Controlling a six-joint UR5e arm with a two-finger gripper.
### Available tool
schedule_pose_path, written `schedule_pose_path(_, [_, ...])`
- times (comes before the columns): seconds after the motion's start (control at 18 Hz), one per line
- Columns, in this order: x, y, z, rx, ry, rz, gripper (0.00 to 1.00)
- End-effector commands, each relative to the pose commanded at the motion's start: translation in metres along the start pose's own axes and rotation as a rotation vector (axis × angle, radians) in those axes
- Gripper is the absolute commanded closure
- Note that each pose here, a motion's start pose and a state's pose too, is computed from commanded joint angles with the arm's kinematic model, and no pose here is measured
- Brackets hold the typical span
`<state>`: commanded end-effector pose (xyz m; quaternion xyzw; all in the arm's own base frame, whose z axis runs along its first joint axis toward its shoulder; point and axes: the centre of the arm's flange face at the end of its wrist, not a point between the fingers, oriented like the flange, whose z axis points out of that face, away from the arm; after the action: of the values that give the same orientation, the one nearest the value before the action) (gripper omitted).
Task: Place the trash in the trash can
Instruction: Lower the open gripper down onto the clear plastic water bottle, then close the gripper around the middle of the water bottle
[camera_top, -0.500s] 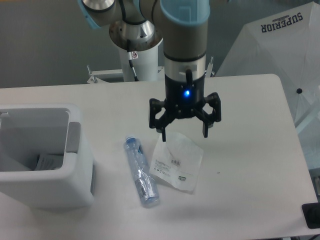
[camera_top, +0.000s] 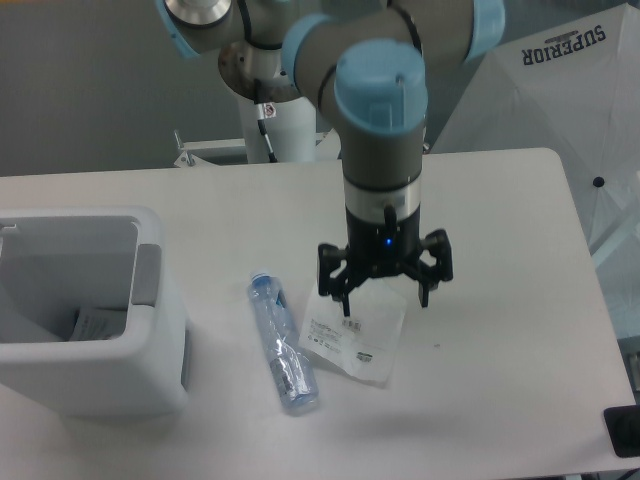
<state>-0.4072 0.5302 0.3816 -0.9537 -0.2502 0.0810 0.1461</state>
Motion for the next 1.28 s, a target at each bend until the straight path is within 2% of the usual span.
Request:
schedule_pose_path(0.11, [0.007,0.006,0.021,-0.010,-0.002,-0.028,0.00])
schedule_pose_path(0.28, [0.035,0.003,0.068,-0.069,0.029,-0.003,0.00])
schedule_pose_path(0.44, [0.053,0.004,0.105,-0.115,0.048,-0.021,0.00])
schedule_pose_path(0.89, [0.084,0.013,0.144,-0.175,0.074,-0.058,0.00])
schedule_pose_path(1.28, [0.098,0.016,0.162,-0.202,0.082,-0.054,0.00])
